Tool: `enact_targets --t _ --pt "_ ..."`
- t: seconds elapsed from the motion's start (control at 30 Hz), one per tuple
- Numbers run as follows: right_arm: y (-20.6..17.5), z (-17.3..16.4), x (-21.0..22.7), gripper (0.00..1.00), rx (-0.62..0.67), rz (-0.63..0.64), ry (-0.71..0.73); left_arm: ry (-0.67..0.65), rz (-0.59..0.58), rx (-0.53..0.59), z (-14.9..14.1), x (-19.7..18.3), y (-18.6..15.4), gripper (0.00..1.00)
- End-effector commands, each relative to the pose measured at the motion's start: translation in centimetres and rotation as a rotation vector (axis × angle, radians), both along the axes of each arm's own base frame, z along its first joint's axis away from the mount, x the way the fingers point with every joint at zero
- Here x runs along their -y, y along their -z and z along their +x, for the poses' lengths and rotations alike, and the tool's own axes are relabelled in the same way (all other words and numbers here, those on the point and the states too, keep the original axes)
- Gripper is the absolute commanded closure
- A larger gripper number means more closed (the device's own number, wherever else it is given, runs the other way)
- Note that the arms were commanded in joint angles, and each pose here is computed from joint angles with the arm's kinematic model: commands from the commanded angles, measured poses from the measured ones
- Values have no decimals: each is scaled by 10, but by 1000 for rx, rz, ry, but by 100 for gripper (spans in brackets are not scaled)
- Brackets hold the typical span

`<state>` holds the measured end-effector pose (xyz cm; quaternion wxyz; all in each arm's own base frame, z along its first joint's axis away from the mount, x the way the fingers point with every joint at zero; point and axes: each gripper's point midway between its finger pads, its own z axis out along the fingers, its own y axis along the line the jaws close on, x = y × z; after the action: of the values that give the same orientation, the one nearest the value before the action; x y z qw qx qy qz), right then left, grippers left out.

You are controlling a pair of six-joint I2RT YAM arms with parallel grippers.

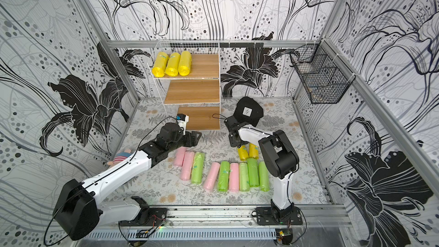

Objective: Sort the rolls of trash bags by color and place them on the shelf
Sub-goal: Pick up the roll of trash bags from the center of the board.

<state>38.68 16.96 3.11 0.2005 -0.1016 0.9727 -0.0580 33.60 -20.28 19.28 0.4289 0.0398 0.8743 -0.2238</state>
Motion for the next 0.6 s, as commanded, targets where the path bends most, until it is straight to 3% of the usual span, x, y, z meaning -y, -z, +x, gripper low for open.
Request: enact_targets --t 0.0,0.17,0.43,0.57 --pt "-37 9 -15 58 96 127 -17 -14 -54 36 -3 -2 -14 23" --pt "-118 21 -40 61 275 437 5 -34 -174 109 -7 -2 -42 23" --pt "-230 7 -73 64 467 971 41 -31 -462 205 -21 1 -89 22" --pt "-269 -4 -77 64 536 1137 65 -10 -586 235 -26 4 -107 17"
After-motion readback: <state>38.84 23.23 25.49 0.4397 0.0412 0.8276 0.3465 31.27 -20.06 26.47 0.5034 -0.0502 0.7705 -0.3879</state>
